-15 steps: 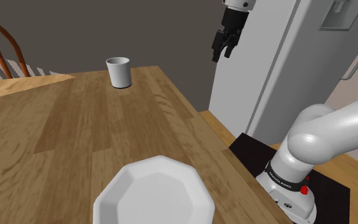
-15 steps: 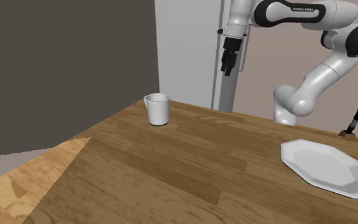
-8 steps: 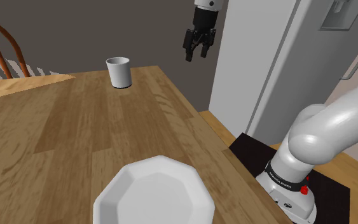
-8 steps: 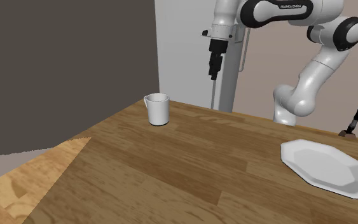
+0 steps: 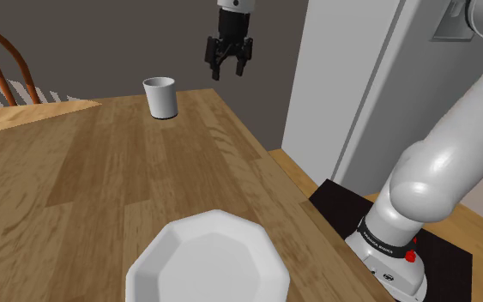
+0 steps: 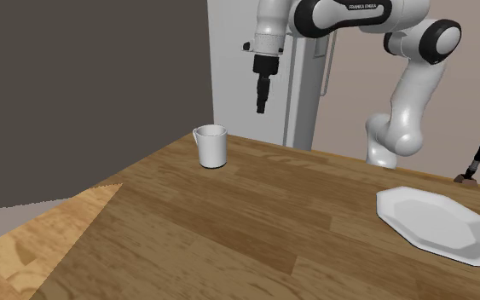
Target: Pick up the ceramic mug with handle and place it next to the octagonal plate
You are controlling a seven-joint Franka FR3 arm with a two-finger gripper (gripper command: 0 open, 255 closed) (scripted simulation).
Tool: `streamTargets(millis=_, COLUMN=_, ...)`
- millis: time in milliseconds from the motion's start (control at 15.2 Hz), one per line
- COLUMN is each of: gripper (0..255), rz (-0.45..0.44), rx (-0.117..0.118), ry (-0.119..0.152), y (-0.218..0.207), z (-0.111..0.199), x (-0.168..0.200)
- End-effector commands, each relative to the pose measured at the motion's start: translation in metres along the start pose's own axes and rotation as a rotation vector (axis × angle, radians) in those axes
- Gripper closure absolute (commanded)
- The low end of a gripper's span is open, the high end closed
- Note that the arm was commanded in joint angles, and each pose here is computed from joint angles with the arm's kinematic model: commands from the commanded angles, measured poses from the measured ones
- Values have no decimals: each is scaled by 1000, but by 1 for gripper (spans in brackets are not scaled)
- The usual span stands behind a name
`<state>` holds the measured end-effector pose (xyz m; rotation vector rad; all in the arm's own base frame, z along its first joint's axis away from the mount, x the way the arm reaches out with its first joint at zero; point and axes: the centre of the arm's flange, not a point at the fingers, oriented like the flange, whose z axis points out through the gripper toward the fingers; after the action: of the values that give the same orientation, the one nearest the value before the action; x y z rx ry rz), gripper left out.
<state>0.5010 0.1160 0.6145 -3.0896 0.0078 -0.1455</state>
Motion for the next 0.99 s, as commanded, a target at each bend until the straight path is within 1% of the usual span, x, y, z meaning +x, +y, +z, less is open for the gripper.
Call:
streamTargets(millis=0, gripper=0, rz=7, rx=4, ry=-6, y=-17, z=3, x=20)
streamTargets(millis=660, gripper=0, rz=38, rx=20, ry=-32, y=-92, z=23, x=129)
streamTargets(millis=726, gripper=0, rz=40, rx=21, ry=-34, y=-96, z=24, x=135)
streamTargets(millis=924, gripper=0, rz=40, rx=21, ry=-34, y=-97, z=40, x=134)
